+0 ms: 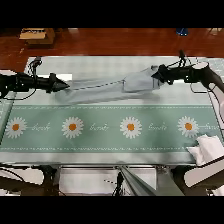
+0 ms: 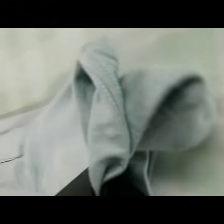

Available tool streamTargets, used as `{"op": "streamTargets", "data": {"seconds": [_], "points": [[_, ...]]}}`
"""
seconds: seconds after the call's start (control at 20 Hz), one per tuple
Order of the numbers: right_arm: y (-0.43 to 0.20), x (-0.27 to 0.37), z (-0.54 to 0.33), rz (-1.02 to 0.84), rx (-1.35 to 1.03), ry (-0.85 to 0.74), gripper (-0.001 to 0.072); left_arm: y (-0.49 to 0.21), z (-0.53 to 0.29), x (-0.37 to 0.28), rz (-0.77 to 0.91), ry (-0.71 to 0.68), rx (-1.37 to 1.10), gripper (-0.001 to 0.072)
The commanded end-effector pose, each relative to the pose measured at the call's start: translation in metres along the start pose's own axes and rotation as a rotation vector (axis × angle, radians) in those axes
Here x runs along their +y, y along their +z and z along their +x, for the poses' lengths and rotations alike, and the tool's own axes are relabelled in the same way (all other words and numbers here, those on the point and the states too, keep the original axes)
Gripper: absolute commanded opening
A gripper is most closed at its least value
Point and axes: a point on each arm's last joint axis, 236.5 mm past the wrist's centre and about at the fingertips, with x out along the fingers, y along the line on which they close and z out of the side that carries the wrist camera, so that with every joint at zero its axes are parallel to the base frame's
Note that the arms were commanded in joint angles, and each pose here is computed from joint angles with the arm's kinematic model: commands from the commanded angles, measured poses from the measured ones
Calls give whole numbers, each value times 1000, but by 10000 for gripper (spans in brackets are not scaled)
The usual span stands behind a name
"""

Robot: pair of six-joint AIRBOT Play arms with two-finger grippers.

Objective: Fold the shirts.

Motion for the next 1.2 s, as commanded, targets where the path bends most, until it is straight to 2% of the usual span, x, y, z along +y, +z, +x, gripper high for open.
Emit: {"op": "streamTargets", "data": {"seconds": [0.0,0.2,0.5,0.85,1.15], "points": [[5,43,-50,-172,-22,-16,36,4,5,-47,19,-173,-15,19],[-14,92,-119,-274,-16,-47,36,-16,41,-86,36,-228,59,19],[-47,142,-205,-314,-72,-106,36,-80,119,-147,113,-234,219,19],[-86,163,-259,-310,-90,-155,36,-166,199,-231,159,-299,292,19],[-114,158,-274,-283,-28,-198,36,-226,254,-251,174,-225,274,19]]}}
